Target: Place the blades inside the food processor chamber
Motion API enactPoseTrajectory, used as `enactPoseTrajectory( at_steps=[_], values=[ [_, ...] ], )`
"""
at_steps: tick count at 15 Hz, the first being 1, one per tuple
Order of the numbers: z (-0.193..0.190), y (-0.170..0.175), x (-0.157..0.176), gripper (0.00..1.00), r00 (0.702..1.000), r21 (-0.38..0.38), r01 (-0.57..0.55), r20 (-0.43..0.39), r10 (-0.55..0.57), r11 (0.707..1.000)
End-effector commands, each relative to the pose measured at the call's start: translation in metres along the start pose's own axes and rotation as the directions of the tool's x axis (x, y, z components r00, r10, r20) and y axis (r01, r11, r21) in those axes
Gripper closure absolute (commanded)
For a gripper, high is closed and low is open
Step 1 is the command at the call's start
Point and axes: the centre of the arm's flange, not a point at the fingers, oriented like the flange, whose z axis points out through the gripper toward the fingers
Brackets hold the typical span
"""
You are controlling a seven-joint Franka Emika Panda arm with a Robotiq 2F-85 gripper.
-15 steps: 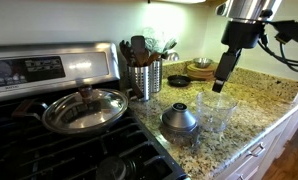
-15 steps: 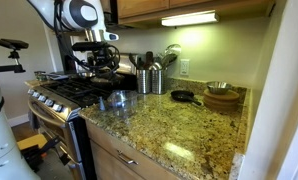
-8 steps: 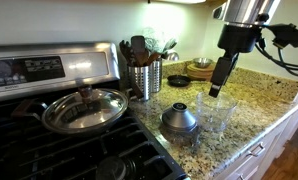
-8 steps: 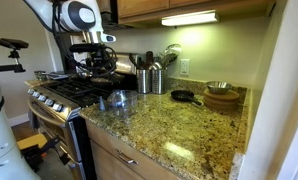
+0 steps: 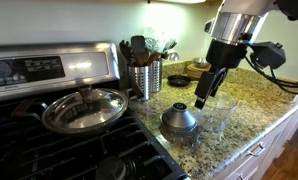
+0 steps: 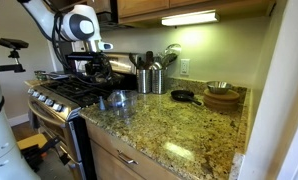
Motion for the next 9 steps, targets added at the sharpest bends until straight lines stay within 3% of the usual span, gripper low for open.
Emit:
enactPoseTrajectory(
  at_steps=[1,4,9],
  values=[
    [0.027,-0.009,0.001,0.00,0.999,0.024,-0.042,0.005,0.042,0.999],
    [0.045,-0.013,-0.001,0.00,0.998,0.040,-0.051,0.030,0.049,0.998],
    [0.062,-0.019,-0.003,0.30,0.997,0.053,-0.049,0.059,0.046,0.997]
  ],
)
